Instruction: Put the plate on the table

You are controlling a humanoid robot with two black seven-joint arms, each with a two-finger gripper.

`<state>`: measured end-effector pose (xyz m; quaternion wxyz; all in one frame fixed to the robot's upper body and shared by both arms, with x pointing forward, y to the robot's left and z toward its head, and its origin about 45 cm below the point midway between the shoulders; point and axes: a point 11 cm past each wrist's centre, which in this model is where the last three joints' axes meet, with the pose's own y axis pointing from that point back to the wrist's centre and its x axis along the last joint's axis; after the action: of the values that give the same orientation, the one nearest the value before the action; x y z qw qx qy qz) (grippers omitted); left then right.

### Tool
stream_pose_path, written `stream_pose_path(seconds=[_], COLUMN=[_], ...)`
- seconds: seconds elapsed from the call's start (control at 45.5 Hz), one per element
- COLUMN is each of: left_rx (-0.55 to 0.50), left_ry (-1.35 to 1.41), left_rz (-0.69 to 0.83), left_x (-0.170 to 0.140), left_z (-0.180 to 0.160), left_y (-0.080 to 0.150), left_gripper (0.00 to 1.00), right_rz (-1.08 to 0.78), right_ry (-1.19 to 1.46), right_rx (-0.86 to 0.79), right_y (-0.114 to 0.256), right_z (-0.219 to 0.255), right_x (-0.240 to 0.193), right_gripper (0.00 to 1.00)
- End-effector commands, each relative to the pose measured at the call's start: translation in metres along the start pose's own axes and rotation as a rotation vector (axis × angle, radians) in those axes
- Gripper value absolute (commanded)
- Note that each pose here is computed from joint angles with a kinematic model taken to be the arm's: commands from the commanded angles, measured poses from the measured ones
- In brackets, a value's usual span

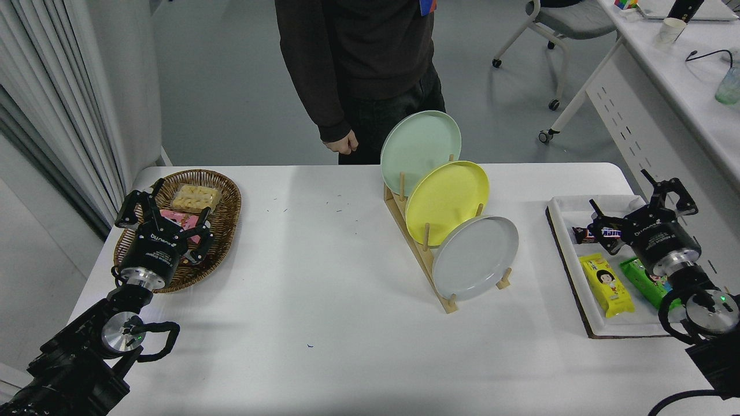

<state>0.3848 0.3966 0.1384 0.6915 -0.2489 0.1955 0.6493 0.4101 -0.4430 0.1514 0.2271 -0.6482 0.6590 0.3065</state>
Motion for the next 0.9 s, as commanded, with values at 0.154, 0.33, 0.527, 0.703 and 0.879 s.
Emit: stream_pose_path(seconds=[0.154, 0.33, 0.527, 0.703, 0.879], left_rx=[0.000, 0.000, 0.000, 0.000, 0.000], left_ry=[0.000, 0.000, 0.000, 0.000, 0.000], left_rz=[0.000, 0.000, 0.000, 0.000, 0.000], left_x=[0.000, 0.000, 0.000, 0.000, 0.000], left_z=[0.000, 0.000, 0.000, 0.000, 0.000], left_y=[0.000, 0.000, 0.000, 0.000, 0.000], left_gripper=[0.98, 0.98, 0.98, 0.98, 0.98], right_rz=[0.001, 0.075, 0.136, 0.132, 0.107], right_ry=[0.022, 0.099, 0.178, 0.353, 0.426], right_rx=[0.023, 0.032, 0.060, 0.013, -0.026], right_y=[-0.003, 0.003, -0.014, -0.012, -0.014], right_z=[-0.018, -0.046, -0.081, -0.111, -0.111], right_x=[-0.002, 0.011, -0.008, -0.025, -0.032], right_gripper=[0.99, 0.99, 0.99, 0.99, 0.99])
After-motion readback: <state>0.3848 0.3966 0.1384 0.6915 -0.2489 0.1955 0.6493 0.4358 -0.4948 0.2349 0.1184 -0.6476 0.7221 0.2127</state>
